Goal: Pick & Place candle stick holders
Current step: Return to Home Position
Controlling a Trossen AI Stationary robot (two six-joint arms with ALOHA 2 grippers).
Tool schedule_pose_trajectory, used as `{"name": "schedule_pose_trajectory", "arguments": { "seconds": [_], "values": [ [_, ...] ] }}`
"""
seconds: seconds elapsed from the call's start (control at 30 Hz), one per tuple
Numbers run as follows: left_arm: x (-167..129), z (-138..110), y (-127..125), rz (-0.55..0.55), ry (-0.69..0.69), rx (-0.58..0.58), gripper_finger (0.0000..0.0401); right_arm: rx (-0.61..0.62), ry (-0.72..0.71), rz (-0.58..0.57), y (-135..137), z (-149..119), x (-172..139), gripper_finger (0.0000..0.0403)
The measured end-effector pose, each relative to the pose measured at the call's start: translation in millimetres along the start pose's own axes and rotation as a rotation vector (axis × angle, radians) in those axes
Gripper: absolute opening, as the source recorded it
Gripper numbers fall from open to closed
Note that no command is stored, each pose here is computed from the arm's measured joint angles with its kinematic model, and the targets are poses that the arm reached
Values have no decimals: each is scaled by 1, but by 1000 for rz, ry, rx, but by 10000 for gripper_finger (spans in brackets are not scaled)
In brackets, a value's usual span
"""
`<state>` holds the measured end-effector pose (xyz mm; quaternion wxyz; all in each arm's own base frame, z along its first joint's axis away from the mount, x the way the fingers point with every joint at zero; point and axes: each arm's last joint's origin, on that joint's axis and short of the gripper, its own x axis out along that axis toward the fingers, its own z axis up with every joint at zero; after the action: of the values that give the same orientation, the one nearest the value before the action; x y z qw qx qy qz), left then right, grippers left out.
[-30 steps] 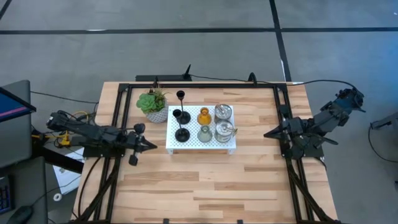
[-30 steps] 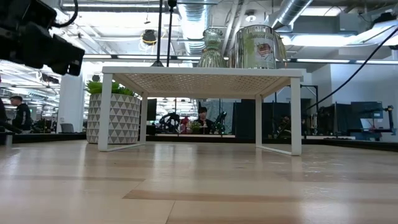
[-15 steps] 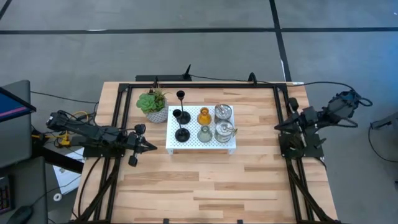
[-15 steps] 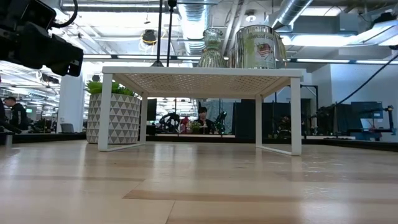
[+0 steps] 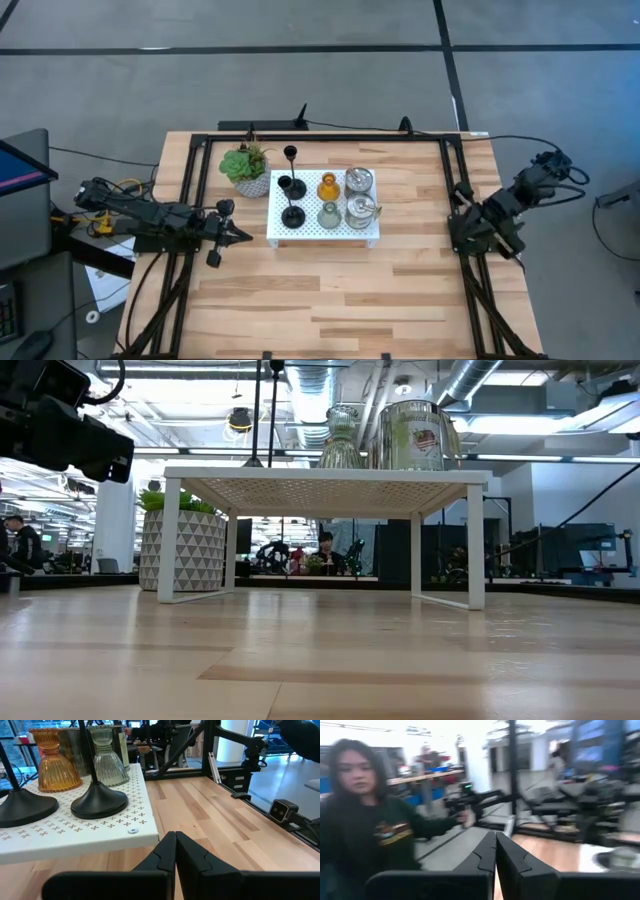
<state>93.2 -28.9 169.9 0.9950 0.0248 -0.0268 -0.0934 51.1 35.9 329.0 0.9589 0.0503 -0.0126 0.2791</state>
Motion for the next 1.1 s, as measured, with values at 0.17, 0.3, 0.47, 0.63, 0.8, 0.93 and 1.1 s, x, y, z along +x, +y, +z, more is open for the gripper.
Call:
{"name": "schedule_pose_trajectory", "arguments": {
  "seconds": [0.17,0.3,0.47,0.63,0.8,0.93,1.1],
  "values": [
    [0,0,0,1,0,0,8,-47,-25,-181,-6,1,-3,0],
    [0,0,0,0,0,0,8,-89,-27,-179,-6,2,-3,0],
    [0,0,0,0,-2,-19,8,-119,-44,-208,-8,4,-4,0],
    [0,1,0,1,-7,-20,8,-212,-79,-285,-11,3,-1,0],
    [0,1,0,1,-7,-20,8,-246,-76,-352,-16,-1,2,0],
    [0,1,0,1,-7,-19,8,-221,-59,-411,-21,-8,5,0],
    [0,1,0,1,-7,-18,8,-180,-35,-465,-28,-19,8,0]
  ]
}}
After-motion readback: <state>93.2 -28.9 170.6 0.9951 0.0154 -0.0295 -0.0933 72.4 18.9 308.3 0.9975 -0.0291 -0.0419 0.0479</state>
